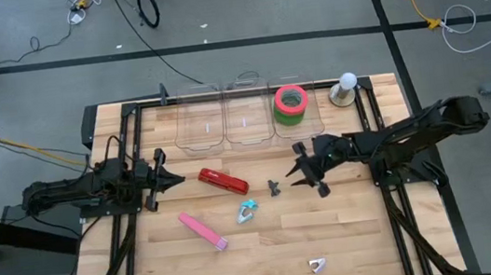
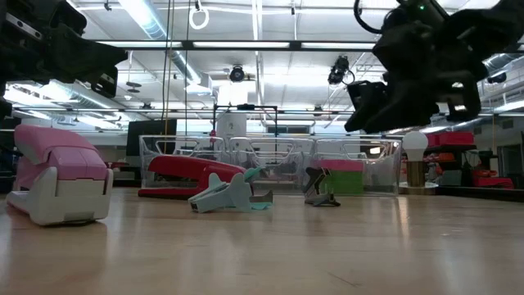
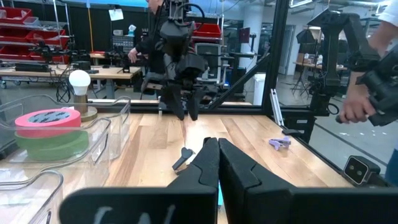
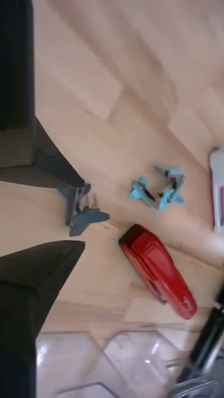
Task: Pick and place Stapler, Stapler remover, tape
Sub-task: Put the black staple remover into the middle transparent bin
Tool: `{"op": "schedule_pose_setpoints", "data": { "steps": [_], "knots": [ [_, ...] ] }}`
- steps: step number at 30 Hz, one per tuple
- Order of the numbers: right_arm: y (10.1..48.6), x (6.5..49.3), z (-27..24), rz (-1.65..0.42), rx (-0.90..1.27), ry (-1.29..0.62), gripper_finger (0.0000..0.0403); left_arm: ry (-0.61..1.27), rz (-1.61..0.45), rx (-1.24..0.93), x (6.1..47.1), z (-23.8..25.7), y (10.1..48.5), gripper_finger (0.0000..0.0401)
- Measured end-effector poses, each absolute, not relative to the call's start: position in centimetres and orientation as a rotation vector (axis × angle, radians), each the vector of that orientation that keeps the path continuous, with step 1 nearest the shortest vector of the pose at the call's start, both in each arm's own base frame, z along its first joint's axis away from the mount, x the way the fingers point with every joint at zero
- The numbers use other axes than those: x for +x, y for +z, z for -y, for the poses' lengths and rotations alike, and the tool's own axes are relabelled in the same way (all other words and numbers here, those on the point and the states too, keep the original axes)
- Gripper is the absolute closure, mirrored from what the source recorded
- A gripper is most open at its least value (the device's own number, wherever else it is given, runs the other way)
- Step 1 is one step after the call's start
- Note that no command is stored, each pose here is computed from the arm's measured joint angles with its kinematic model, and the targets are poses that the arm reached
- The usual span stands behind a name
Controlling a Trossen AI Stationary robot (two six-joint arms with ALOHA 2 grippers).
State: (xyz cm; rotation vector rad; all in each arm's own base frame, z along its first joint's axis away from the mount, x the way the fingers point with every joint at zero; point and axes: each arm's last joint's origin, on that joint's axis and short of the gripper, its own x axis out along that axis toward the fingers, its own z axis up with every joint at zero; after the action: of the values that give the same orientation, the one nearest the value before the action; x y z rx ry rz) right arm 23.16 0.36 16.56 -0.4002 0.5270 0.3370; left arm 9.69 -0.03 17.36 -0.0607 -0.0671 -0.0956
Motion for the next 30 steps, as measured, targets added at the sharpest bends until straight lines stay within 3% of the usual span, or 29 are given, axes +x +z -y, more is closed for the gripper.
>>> {"op": "schedule_pose_setpoints", "data": {
  "steps": [7,18,30],
  "knots": [
    [15.8,22.71,-0.21,-0.538,-0.59,0.342,0.0256,-0.096,0.068,-0.061,9.68,0.03,17.38,0.0398],
    [16.05,22.9,-0.06,-0.518,-0.659,0.301,0.0254,-0.096,0.067,-0.061,9.69,0.03,17.37,0.0398],
    [15.66,22.98,-0.25,-0.482,-0.807,0.415,0.0249,-0.095,0.068,-0.061,9.69,0.03,17.37,0.0398]
  ]
}}
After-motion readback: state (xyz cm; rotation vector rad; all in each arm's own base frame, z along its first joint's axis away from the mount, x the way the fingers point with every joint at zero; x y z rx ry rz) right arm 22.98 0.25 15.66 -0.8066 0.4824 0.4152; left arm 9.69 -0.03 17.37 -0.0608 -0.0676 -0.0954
